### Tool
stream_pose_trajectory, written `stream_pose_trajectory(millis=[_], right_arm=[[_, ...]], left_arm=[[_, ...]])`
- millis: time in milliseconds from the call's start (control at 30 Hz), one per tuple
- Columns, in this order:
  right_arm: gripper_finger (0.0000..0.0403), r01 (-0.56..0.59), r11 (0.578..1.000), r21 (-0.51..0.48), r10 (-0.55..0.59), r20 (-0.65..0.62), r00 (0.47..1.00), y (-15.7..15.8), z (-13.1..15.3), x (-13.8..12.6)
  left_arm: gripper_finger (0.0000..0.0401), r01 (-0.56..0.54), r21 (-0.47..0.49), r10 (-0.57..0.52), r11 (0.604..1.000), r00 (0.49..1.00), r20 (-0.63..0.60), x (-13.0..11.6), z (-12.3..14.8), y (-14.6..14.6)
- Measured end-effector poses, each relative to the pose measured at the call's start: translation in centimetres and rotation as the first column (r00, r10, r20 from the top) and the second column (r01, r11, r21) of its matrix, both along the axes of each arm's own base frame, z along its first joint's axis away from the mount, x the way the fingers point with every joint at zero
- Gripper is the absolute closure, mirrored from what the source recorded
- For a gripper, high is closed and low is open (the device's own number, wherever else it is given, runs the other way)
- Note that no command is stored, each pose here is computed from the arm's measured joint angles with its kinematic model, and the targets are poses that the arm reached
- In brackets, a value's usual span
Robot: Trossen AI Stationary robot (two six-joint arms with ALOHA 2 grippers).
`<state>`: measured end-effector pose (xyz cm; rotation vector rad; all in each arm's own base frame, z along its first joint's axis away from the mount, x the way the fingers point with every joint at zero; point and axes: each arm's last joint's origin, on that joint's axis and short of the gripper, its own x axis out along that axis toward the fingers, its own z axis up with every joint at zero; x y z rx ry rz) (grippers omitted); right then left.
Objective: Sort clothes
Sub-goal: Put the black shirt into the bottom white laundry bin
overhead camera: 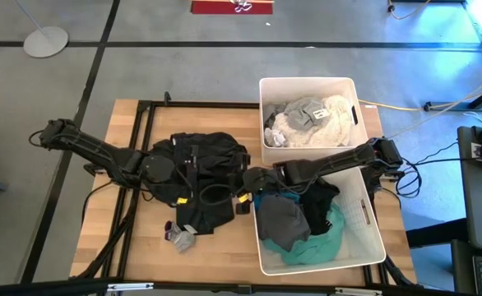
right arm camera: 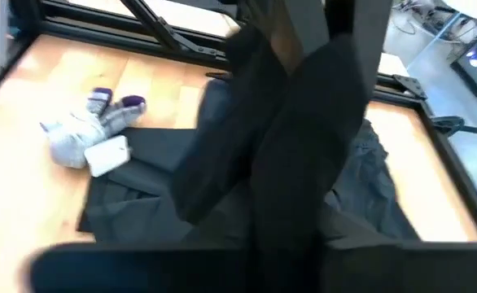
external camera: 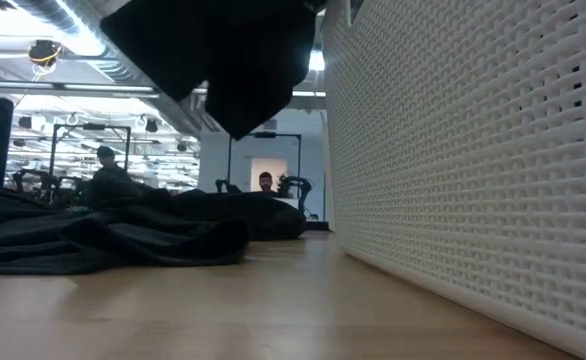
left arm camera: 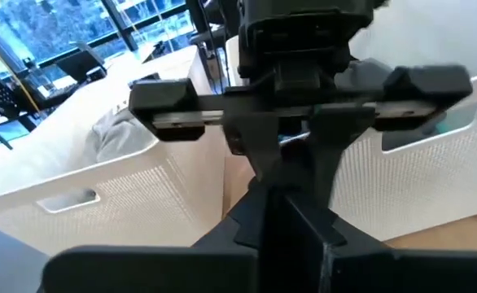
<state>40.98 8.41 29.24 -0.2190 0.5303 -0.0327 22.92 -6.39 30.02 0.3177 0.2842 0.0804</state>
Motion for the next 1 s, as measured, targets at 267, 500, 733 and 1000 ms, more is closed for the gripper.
stream_pose_trajectory(millis=[267,500,733,1000], right_arm=[[0.0353,0.013,0.994,-0.108,-0.013,-0.002,1.000,-0.2,0.4,0.0],[0.0388,-0.002,0.991,-0.131,0.001,-0.006,1.000,0.0,3.0,0.0],[0.0365,0.040,0.970,-0.240,-0.055,-0.058,0.997,2.0,7.6,-1.9],[0.0383,0.125,0.969,-0.213,-0.161,-0.163,0.973,4.3,12.3,-6.6]], left_arm=[[0.0339,-0.001,-0.004,0.001,1.000,1.000,0.016,-0.1,0.2,0.0],[0.0249,-0.004,-0.055,0.006,0.998,1.000,0.027,-1.6,1.1,0.4],[0.0213,-0.045,-0.138,0.039,0.989,0.998,-0.049,-5.1,1.6,1.6],[0.0212,-0.149,-0.238,0.101,0.960,0.974,-0.201,-7.5,0.6,2.4]])
